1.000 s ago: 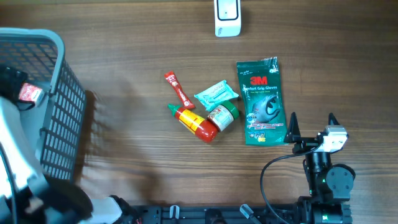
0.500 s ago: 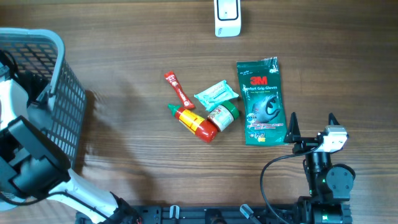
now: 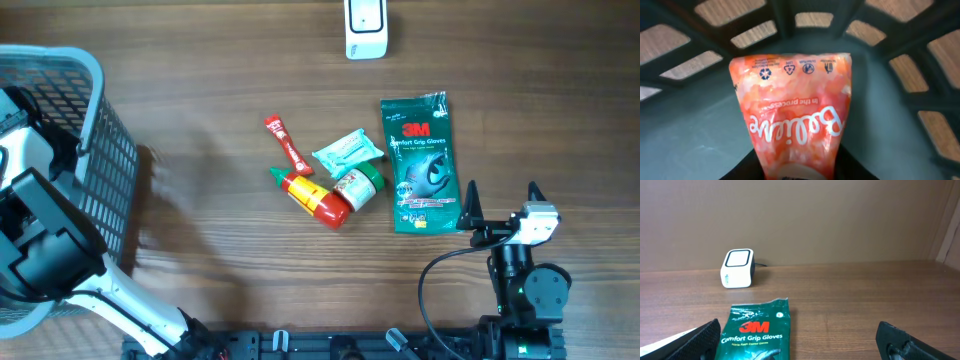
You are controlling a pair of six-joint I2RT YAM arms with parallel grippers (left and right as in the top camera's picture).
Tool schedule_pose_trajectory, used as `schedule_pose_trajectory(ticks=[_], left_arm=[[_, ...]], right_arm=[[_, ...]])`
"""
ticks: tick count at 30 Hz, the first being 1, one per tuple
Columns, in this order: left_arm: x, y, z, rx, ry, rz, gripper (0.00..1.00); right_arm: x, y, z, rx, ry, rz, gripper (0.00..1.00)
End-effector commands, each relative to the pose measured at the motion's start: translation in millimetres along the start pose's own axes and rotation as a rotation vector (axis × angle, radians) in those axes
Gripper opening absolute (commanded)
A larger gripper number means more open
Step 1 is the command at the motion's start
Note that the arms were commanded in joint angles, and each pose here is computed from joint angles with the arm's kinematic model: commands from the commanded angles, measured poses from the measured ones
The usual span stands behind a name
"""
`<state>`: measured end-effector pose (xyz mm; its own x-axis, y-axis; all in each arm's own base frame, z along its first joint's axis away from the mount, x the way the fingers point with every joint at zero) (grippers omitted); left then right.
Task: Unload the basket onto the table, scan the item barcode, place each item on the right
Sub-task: 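Reach the left gripper into the basket and grasp the orange tissue pack, then carry the tissue pack with the left gripper and drop it on the gloves pack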
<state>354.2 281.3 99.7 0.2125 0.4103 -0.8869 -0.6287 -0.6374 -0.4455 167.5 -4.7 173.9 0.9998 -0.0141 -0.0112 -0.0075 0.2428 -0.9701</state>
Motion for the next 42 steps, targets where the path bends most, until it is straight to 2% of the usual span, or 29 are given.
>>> schedule_pose_trajectory(ticks=[1,4,9,13,14,16,19,25,29,33,37,42], left_arm=[[-10.4,5.9,13.1,0.006,-0.096,0.023,0.33],[-55.8,-11.0,21.4,-0.012,-0.095,-0.072,0.33],[-177.9,-22.3,33.9,-0.062,-0.023,-0.285,0.35],[-275.9,-3.0,23.6,-0.027,0.221,-0.445,0.35],[-300.4,7.5,15.8,-0.008,0.32,-0.474,0.36],[-346.2,32.1,-8.7,0.085,0.541,-0.522,0.36],[-381.8,64.5,-49.0,0.243,0.752,-0.519,0.36],[-407.5,140.5,-141.7,0.577,0.993,-0.353,0.36],[-401.9,199.3,-210.2,0.797,1.065,-0.214,0.37],[-388.4,265.2,-280.3,0.971,1.123,-0.136,0.41],[-368.5,337.7,-337.3,1.096,1.177,-0.092,0.44],[-332.8,400.5,-370.3,1.151,1.161,-0.002,0.44]], right_arm=[[0.1,1.2,2.0,-0.009,-0.02,0.005,1.0],[0.1,1.2,2.0,-0.009,-0.02,0.005,1.0],[0.1,1.2,2.0,-0.009,-0.02,0.005,1.0],[0.1,1.2,2.0,-0.009,-0.02,0.005,1.0],[0.1,1.2,2.0,-0.009,-0.02,0.005,1.0],[0.1,1.2,2.0,-0.009,-0.02,0.005,1.0],[0.1,1.2,2.0,-0.009,-0.02,0.005,1.0],[0.1,1.2,2.0,-0.009,-0.02,0.005,1.0],[0.1,1.2,2.0,-0.009,-0.02,0.005,0.99],[0.1,1.2,2.0,-0.009,-0.02,0.005,1.0],[0.1,1.2,2.0,-0.009,-0.02,0.005,1.0],[0.1,1.2,1.9,-0.009,-0.02,0.005,1.0]])
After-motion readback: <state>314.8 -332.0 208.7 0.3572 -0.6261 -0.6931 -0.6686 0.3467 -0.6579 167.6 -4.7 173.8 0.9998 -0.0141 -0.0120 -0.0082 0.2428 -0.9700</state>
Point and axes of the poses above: each gripper's point midway between its finger pads, its own x axis out along the fingers, its own z axis along the line the jaws close on, y = z × x, the point moved 8 cm from there along -x, back along the fingers, and after that the axes turned 12 degrees about x, right-handed, at the moved point
